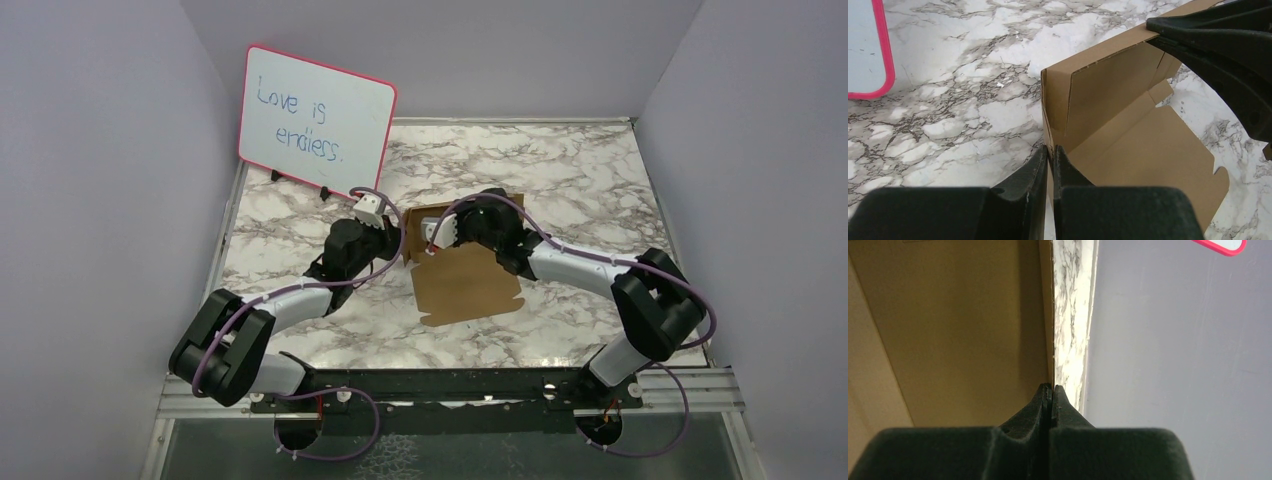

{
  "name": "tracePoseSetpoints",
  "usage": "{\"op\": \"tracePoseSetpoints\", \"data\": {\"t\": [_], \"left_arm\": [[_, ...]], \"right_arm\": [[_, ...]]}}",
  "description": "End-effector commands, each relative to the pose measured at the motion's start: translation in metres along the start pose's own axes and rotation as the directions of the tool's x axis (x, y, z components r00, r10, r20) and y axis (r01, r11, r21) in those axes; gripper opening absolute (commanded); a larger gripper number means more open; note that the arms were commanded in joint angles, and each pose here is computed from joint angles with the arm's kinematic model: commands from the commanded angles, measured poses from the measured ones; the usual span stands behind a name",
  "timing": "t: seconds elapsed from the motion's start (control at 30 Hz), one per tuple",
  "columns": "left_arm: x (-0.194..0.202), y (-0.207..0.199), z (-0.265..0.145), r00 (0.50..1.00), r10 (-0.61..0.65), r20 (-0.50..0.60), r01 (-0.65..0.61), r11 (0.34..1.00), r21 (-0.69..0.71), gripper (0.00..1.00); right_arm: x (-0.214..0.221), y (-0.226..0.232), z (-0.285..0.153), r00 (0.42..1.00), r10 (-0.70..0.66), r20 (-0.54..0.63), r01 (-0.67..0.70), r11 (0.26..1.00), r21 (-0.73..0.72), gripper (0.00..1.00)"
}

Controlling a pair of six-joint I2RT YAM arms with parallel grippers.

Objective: Fold the paper box

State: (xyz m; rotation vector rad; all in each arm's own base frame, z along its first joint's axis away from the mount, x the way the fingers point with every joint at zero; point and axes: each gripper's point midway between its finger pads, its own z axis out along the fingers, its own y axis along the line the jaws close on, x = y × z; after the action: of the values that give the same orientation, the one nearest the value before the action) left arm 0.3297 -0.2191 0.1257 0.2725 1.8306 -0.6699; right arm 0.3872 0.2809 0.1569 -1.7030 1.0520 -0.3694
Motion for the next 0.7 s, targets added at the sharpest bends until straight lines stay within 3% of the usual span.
{"op": "tracePoseSetpoints", "data": {"t": [0.0,0.43,0.67], "left_arm": [[-0.003,-0.014,-0.002,1.000,0.014,0.016,-0.015,0.998,0.056,0.08],[0.017,-0.028,0.003,0.999,0.013,-0.037,-0.010,0.997,0.082,0.11],[0.030,-0.032,0.001,0.998,0.014,-0.064,-0.009,0.997,0.080,0.14]], "right_arm": [[-0.007,-0.004,0.000,0.999,-0.040,0.024,0.038,0.997,0.060,0.01],[-0.020,0.009,-0.014,0.977,-0.209,0.041,0.201,0.969,0.146,0.01],[-0.030,0.004,-0.029,0.941,-0.336,-0.037,0.333,0.903,0.270,0.02]]}}
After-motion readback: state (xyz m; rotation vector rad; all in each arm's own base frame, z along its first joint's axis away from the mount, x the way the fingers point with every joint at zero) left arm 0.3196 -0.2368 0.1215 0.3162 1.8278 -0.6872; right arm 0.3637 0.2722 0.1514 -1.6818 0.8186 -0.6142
